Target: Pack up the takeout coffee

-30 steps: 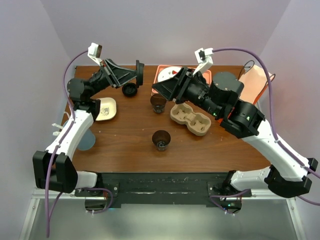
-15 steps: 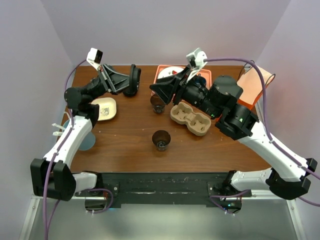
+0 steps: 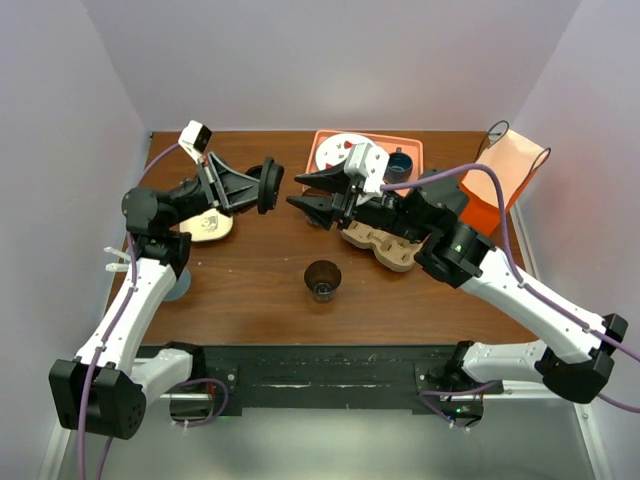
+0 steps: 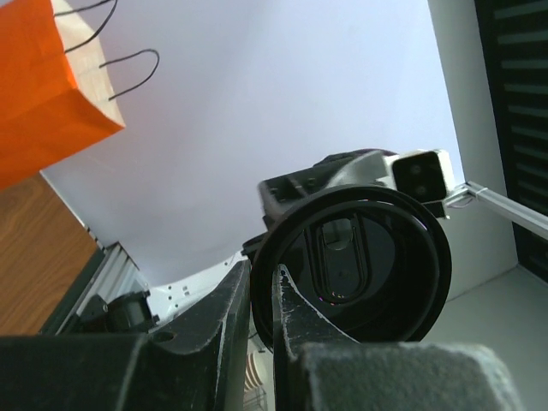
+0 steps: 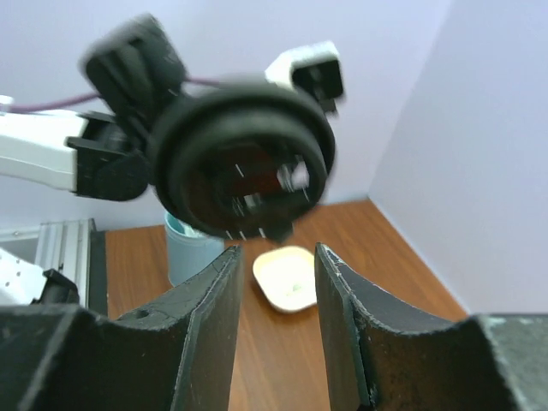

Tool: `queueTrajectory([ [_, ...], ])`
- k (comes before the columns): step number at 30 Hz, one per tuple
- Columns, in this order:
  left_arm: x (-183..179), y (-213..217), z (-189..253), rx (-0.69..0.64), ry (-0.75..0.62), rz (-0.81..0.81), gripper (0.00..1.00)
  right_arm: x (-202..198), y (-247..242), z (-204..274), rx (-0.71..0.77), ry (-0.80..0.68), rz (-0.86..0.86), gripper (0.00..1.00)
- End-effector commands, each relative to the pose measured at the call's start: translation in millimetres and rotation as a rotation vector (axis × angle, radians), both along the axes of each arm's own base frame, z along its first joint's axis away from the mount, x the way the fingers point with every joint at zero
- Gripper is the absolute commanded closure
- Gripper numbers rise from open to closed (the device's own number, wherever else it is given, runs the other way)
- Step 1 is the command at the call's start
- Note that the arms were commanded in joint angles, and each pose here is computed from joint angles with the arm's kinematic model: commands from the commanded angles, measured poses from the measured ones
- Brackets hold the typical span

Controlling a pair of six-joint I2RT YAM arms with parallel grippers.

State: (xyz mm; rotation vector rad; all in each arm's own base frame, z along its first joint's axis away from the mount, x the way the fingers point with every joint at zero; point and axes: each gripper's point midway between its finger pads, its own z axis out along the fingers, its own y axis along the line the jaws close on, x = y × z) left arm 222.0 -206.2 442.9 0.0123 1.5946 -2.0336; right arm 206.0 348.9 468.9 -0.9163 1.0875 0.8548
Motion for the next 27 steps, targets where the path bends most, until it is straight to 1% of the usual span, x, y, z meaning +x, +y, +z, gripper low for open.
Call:
queueTrajectory([
  [1,-17,-3,-8,0.045,0.020,-0.087,0.83,-27,-4,52,0.093,-0.176,0.113,0.57],
  [5,-22,-4,-7,0.067,0.004,-0.119,0.83,-26,-5,55,0.121,-0.156,0.108,0.58],
  [10,-25,-5,-8,0.078,0.006,-0.142,0.83,-15,1,50,0.094,-0.140,0.079,0.61],
  [23,-28,-4,4,0.052,0.008,-0.149,0.83,-6,12,29,0.022,-0.133,0.078,0.61],
  [24,-29,-3,7,0.052,-0.002,-0.150,0.83,-5,12,27,0.017,-0.132,0.075,0.65],
  [27,-30,-3,8,0.055,0.001,-0.152,0.83,-3,12,27,0.015,-0.130,0.067,0.67],
])
